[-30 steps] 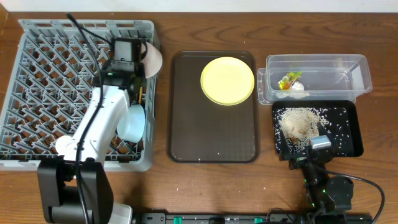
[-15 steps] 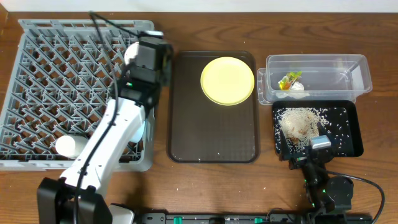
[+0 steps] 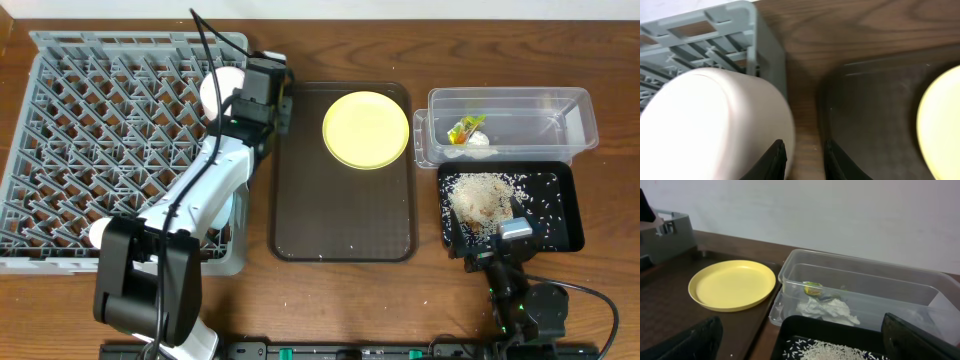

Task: Sort waste into correct bins and load items into the dishwasher
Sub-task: 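Lower the light-blue bowl upright into the rack and open the gripper, then grasp the edge of the yellow plate with the left gripper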

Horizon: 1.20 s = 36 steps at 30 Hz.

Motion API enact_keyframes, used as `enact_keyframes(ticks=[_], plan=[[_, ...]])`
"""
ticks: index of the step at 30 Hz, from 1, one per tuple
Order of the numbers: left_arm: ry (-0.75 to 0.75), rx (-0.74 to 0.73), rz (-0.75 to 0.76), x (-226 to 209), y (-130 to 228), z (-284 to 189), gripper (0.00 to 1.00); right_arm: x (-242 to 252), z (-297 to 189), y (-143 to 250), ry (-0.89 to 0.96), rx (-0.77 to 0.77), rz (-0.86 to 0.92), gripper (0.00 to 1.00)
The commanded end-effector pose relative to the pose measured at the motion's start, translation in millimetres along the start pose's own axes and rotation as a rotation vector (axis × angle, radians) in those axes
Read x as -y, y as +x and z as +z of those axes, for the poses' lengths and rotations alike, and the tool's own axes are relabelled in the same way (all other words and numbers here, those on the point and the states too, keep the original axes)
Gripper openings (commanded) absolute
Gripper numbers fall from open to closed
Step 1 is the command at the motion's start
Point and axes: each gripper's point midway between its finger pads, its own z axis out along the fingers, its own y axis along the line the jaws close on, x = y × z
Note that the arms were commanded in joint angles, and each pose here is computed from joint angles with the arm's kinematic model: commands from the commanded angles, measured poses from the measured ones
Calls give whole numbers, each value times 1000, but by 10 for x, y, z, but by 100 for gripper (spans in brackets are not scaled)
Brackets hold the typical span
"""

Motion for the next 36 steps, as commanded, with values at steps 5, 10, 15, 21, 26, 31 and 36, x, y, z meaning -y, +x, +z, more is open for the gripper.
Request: enact_keyframes(ticks=[5,10,15,21,26,31,36], plan=[[-83,-21,-110,-580,40,78,26,22,-1,9,10,0,-9,99],[-95,-6,-124,-671,-8,13,26,22,-1,9,10,0,-9,99],[-88,38,-151,-704,-156,-229,27,22,-1,8,10,0,-9,99],[101,-1,-112,-285,-112,-566,35,22,-1,8,10,0,-9,99],[337,-112,-62,416,185,-655,41,22,-1,8,10,0,-9,99],[363,-213,-138,763,467,-466,46,22,-1,9,10,0,-9,99],[435,-336,-342,1056,701,-188,49,22,-1,8,10,0,-9,99]])
